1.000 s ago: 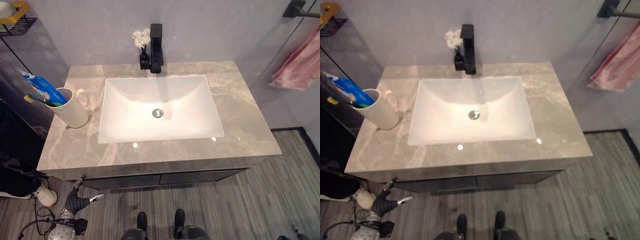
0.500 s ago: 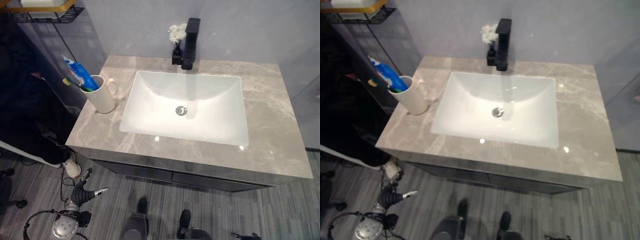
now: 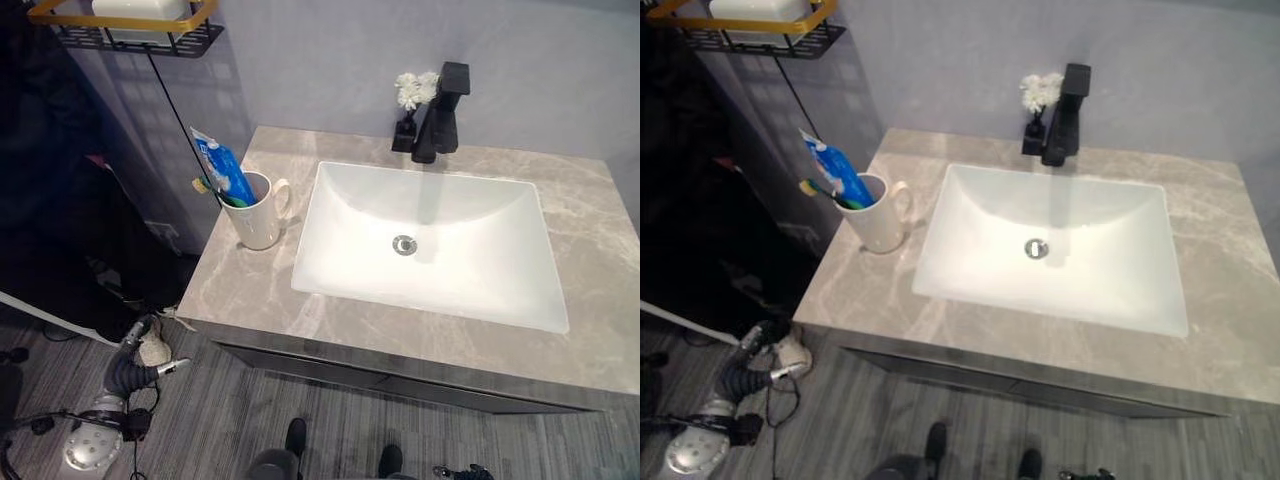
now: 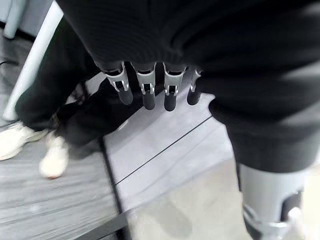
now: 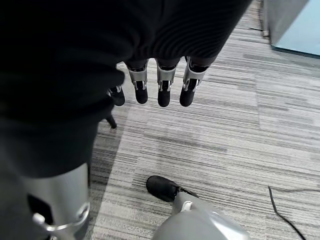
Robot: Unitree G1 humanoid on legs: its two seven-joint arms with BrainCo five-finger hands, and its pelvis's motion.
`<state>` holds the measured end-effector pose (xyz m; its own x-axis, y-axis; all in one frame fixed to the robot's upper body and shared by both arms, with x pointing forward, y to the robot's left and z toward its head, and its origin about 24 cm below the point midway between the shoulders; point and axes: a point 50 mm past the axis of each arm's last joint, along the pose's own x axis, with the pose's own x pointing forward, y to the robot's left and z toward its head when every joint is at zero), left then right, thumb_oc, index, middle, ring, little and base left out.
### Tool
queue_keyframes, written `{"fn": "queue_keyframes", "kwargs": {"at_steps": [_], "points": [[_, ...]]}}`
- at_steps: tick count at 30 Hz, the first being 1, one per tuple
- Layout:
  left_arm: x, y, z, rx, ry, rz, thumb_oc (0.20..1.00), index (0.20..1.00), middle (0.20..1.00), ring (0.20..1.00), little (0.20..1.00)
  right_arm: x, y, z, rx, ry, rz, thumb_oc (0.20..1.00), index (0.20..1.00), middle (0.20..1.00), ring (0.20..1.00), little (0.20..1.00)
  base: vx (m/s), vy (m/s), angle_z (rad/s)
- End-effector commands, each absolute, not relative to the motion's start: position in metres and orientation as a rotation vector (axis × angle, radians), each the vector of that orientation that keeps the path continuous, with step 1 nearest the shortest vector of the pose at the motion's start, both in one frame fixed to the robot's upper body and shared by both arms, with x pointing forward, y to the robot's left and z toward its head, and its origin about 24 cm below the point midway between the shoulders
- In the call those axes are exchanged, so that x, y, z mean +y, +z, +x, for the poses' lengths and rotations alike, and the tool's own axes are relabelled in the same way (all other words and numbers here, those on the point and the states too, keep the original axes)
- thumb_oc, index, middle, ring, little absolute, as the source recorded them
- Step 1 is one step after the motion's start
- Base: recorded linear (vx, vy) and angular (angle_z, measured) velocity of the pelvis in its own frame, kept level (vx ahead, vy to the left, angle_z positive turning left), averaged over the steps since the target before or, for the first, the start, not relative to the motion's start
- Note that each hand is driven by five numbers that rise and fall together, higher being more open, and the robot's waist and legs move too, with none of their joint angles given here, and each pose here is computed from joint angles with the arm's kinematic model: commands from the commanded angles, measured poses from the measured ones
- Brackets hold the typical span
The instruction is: Put brush and paste in cup on sink, flatten towel.
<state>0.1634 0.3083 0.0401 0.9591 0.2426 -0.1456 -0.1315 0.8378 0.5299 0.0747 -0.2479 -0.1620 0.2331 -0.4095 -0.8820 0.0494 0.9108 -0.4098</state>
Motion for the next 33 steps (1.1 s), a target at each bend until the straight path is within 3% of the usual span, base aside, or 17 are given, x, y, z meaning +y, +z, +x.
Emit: {"fn": "queue_keyframes", "kwargs": {"at_steps": [1, 2, 3, 7, 11, 24, 33], "points": [[0.314, 0.071, 0.158, 0.080, 0.216, 0.528, 0.617, 0.617, 0.617, 0.617, 0.617, -0.252, -0.160, 0.078, 1.310, -0.257, -0.410, 1.000, 1.000, 1.000, 1.000, 1.000, -0.01, -0.007, -0.05], [0.318, 0.083, 0.158, 0.032, 0.239, 0.518, 0.482, 0.482, 0.482, 0.482, 0.482, -0.251, -0.161, 0.079, 1.310, -0.251, -0.405, 1.000, 1.000, 1.000, 1.000, 1.000, -0.01, -0.012, -0.06], [0.319, 0.089, 0.159, 0.009, 0.247, 0.514, 0.200, 0.200, 0.200, 0.200, 0.200, -0.250, -0.161, 0.078, 1.314, -0.246, -0.403, 1.000, 1.000, 1.000, 1.000, 1.000, -0.02, -0.014, -0.04], [0.318, 0.109, 0.162, -0.092, 0.272, 0.471, 0.200, 0.200, 0.200, 0.200, 0.200, -0.247, -0.162, 0.077, 1.317, -0.242, -0.386, 1.000, 1.000, 1.000, 1.000, 1.000, -0.01, -0.018, 0.05], [0.293, 0.120, 0.177, -0.204, 0.195, 0.332, 0.200, 0.200, 0.200, 0.200, 0.200, -0.245, -0.163, 0.077, 1.333, -0.217, -0.396, 1.000, 1.000, 1.000, 1.000, 1.000, -0.03, -0.038, 0.16], [0.267, 0.114, 0.195, -0.212, 0.094, 0.098, 0.200, 0.200, 0.200, 0.200, 0.200, -0.253, -0.160, 0.081, 1.342, -0.228, -0.434, 1.000, 1.000, 1.000, 1.000, 1.000, -0.03, -0.004, -0.07], [0.257, 0.107, 0.215, -0.202, 0.100, -0.044, 0.200, 0.200, 0.200, 0.200, 0.200, -0.251, -0.155, 0.106, 1.272, -0.222, -0.450, 1.000, 1.000, 1.000, 1.000, 1.000, -0.01, -0.001, -0.06]]}}
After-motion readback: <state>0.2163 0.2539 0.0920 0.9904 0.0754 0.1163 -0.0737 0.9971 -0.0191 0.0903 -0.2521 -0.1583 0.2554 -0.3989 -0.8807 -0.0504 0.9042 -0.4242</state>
